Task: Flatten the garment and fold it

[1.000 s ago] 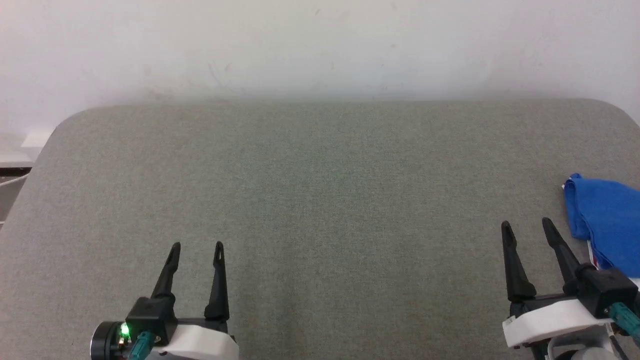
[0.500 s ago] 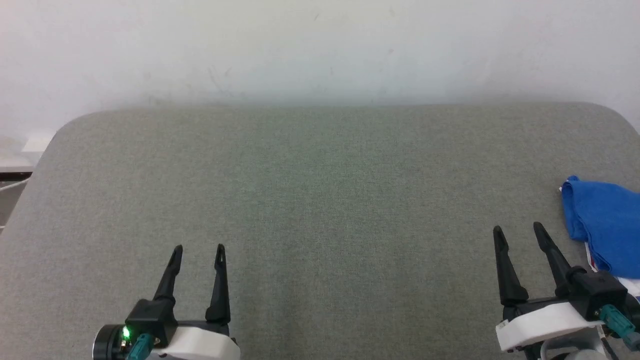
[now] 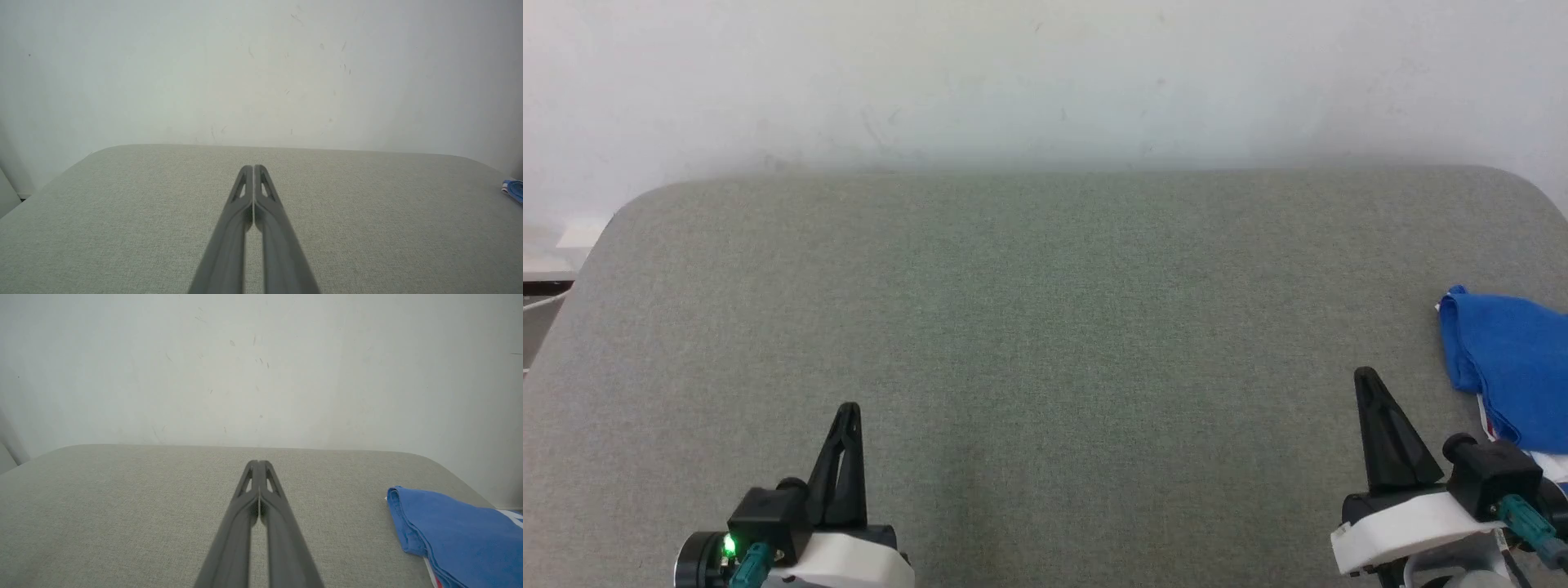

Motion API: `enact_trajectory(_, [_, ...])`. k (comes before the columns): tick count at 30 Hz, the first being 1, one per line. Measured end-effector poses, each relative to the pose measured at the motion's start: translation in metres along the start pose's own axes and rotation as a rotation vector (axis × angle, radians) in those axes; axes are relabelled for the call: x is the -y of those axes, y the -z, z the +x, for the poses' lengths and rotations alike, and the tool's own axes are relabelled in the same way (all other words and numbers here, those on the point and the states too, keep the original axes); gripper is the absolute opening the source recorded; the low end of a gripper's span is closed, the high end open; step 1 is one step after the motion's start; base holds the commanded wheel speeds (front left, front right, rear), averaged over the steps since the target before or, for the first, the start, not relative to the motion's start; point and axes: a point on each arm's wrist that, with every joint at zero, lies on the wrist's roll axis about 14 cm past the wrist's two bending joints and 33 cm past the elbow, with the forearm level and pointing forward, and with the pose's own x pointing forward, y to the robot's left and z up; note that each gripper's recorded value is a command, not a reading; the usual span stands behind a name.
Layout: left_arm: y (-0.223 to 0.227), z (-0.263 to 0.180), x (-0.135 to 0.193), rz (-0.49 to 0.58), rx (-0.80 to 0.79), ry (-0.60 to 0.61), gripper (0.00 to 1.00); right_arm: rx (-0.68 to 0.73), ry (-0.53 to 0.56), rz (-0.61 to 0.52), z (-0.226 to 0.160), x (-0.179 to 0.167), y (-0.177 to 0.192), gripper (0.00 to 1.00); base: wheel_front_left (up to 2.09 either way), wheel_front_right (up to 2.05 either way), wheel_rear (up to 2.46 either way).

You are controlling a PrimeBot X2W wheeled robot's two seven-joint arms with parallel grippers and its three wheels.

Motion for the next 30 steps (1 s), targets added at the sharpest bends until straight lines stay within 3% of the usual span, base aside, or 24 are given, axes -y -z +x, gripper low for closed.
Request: enact_trajectory(30, [0.0062, 0.0038, 0.0007, 0.019, -0.051, 0.005, 0.0, -0.043, -0.004, -0.024, 0.0008, -0.0005, 0.0029, 0.0, 0.0, 0.0, 0.0])
